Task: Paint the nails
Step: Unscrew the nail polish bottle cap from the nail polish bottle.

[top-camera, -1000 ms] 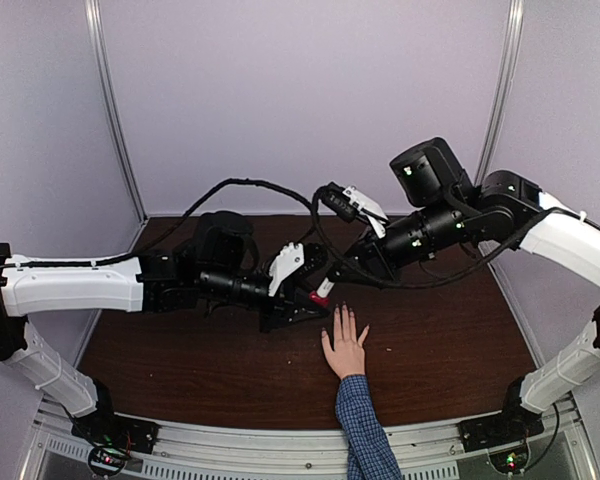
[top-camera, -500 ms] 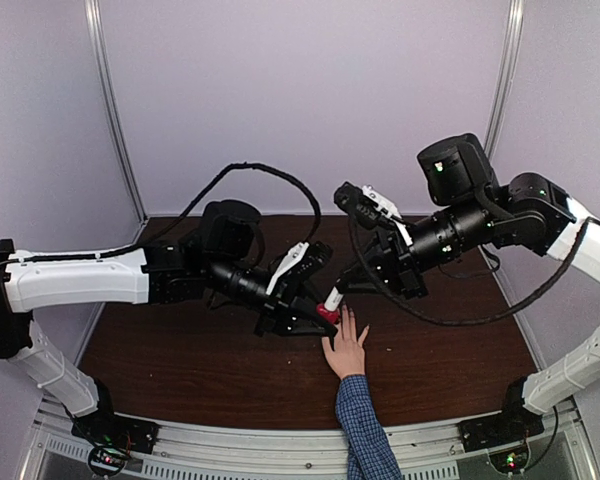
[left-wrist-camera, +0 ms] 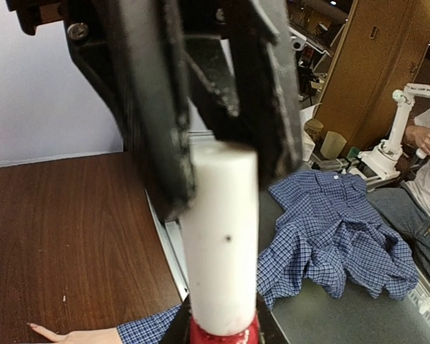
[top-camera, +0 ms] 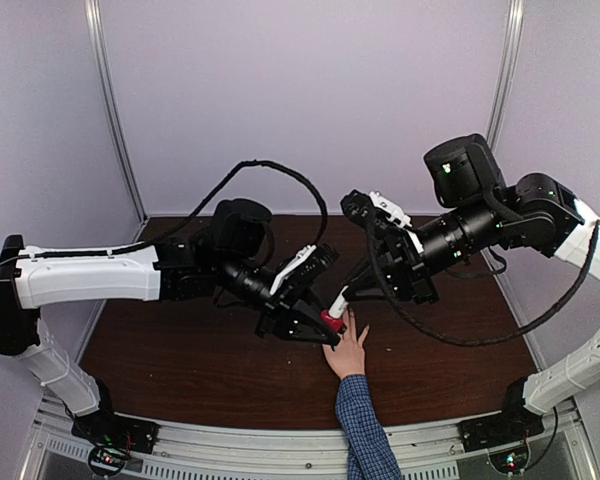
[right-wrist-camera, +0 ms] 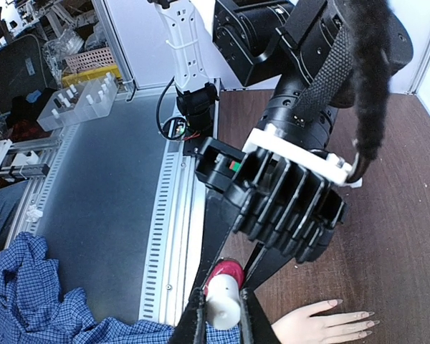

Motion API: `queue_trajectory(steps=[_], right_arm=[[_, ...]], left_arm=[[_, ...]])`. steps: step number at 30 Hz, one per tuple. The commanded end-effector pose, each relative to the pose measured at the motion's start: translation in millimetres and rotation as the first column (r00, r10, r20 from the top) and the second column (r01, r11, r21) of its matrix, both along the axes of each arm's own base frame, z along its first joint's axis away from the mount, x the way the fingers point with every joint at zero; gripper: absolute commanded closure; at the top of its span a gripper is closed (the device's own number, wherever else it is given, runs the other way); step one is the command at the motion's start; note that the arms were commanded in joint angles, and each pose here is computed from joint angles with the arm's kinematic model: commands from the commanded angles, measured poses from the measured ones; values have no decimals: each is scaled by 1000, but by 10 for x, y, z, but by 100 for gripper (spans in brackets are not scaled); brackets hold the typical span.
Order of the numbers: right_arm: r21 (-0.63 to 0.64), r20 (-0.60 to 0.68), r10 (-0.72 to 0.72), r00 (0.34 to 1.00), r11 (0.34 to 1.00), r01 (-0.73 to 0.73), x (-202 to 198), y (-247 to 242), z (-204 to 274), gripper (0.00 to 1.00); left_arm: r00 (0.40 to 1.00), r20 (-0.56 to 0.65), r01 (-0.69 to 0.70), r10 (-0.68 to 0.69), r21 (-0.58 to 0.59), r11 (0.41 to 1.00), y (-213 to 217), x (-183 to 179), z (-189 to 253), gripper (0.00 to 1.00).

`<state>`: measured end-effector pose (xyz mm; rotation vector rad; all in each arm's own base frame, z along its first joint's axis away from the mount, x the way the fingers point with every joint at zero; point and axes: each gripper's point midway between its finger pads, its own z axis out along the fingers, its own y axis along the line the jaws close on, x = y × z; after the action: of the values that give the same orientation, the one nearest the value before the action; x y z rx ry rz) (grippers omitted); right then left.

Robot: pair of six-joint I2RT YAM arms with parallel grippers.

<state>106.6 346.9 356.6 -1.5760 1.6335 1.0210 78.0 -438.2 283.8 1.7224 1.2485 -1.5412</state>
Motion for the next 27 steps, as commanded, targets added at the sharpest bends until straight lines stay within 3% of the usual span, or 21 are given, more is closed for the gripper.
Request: queue_trajectory(steps=[1,6,10,18,27], right_arm=[[-10,34,-85,996,996,85,114,-102,43,79],[12,45,-229,972,973,229,321,-150,114,45],[13,41,-363,931,932,363,525,-199,128,34],[-26,-47,-535,843,845,535,812,-141,-4,35],[-54,-80,-620,780,784,618,998,-72,-158,40]], left_arm=[[992,101,-71,78,-73,995,-9,85,183,100],[925,194,-317,327,-81,945,-29,482,126,100],[811,229,-525,539,-123,842,15,867,145,100],[620,253,-741,743,-125,660,98,1332,72,100],[597,281,-751,751,-134,647,6,1328,46,100]])
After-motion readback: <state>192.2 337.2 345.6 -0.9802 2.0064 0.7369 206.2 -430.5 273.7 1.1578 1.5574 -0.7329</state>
